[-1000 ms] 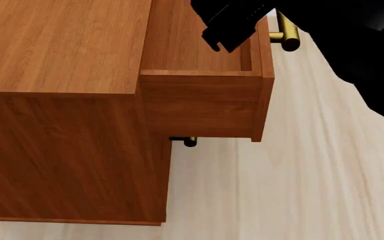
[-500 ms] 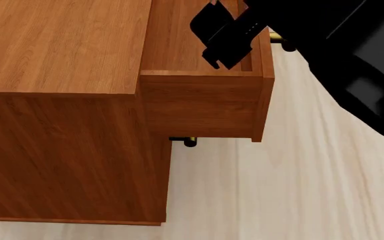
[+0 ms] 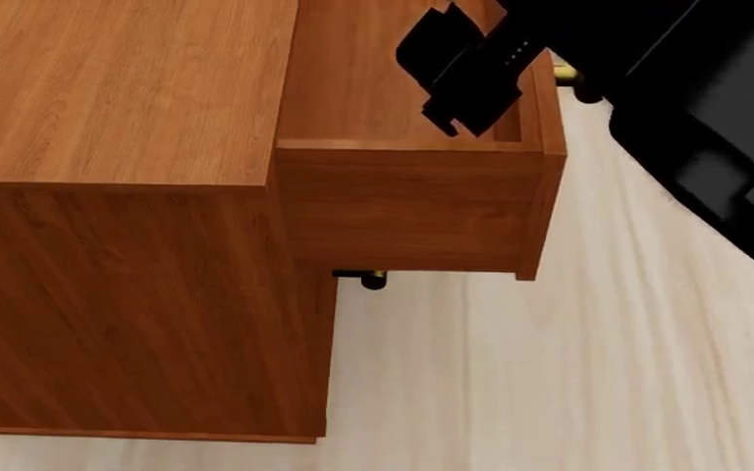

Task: Close the bottom drawer of the cabinet and open the top drawer.

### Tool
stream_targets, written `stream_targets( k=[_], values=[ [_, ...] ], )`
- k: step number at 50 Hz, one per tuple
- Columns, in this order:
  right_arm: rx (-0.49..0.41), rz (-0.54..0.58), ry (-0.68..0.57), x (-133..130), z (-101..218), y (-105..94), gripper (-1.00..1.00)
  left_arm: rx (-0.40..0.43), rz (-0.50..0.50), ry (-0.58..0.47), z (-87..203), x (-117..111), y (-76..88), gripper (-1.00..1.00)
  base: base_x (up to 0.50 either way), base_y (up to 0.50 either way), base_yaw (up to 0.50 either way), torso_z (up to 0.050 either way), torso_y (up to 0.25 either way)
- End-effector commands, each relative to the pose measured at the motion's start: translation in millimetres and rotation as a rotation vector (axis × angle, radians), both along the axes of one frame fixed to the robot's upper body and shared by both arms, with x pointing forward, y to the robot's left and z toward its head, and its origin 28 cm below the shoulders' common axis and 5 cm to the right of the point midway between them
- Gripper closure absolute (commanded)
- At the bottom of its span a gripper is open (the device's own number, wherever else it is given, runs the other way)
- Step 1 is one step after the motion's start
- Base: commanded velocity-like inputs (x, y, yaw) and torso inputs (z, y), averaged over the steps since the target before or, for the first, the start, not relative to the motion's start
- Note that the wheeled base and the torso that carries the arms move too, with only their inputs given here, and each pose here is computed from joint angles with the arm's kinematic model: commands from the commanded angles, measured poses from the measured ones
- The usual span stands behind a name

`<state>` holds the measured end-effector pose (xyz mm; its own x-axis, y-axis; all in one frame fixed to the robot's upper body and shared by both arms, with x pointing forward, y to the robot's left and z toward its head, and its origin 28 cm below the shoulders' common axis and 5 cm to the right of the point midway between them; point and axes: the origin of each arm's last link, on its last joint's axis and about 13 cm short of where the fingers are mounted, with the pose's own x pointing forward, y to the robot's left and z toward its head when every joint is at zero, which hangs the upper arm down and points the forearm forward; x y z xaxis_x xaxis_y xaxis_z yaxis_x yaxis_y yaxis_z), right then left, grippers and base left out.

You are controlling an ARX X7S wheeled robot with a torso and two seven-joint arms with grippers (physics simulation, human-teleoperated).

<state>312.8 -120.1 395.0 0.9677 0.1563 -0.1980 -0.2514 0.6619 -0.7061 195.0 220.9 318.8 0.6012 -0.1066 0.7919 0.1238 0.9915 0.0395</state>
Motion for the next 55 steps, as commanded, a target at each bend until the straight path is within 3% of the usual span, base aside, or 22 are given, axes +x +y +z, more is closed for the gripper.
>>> stream_targets(
  k=[1,22,55],
  values=[
    [-0.133,-0.092,0.098,10.4,-28.4,-10.5,-1.0,-0.004,0.0,0.001,-1.0,0.5,0.4,-1.0,0.0,0.0,0.0,0.0,0.0],
    [-0.22,-0.2,0.126,9.4,-36.0,-32.6,-1.0,-0.009,0.002,0.001,-1.2,1.1,2.3,-1.0,0.0,0.0,0.0,0.0,-0.008],
    [-0.245,-0.354,0.13,-4.9,-28.9,-70.1,-1.0,-0.009,-0.004,-0.006,2.2,1.6,0.8,-1.0,0.0,0.0,0.0,0.0,-0.005]
  ],
)
